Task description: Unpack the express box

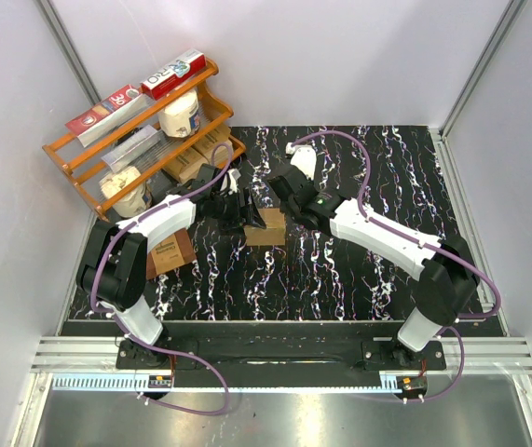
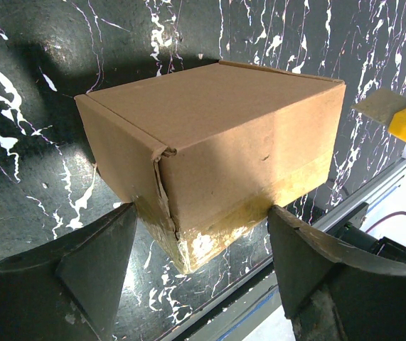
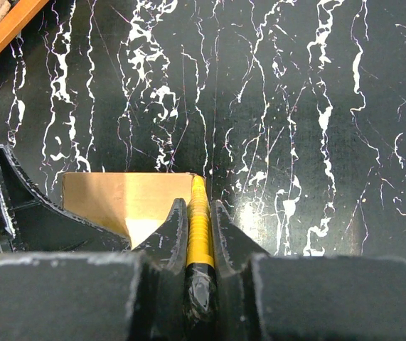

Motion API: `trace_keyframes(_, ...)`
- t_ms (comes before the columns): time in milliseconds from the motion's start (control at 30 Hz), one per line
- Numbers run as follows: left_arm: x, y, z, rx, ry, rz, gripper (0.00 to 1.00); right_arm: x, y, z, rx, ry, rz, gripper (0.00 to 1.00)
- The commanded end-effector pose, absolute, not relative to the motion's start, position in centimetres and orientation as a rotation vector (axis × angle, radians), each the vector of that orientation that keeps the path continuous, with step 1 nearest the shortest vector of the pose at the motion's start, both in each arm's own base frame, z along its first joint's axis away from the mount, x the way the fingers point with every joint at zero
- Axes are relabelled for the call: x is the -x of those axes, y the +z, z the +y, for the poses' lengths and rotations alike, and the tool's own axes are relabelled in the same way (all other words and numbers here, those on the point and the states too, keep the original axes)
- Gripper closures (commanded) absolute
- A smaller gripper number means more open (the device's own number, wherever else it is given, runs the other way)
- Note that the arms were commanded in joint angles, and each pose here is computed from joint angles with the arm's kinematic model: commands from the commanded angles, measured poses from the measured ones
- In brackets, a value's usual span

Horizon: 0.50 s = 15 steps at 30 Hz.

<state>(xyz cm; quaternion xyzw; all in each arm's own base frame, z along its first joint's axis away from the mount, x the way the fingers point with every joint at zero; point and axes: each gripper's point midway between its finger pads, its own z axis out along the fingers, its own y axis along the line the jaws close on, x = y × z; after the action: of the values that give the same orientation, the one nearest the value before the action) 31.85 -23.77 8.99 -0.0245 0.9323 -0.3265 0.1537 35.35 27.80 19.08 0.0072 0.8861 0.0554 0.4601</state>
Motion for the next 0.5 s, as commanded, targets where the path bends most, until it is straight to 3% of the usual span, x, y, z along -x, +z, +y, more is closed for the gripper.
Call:
trace_keyframes(0, -31.90, 5.83, -21.80, 0.134, -0.755, 2.751, 0.24, -35.80, 21.61, 27.76, -0.047, 0.158, 2.115, 1.00)
trace_keyframes(467, -31.78, 5.68, -21.72, 0.134, -0.750, 2.756, 0.24, -35.77, 21.13, 28.58, -0.041, 0.198, 2.129, 1.00)
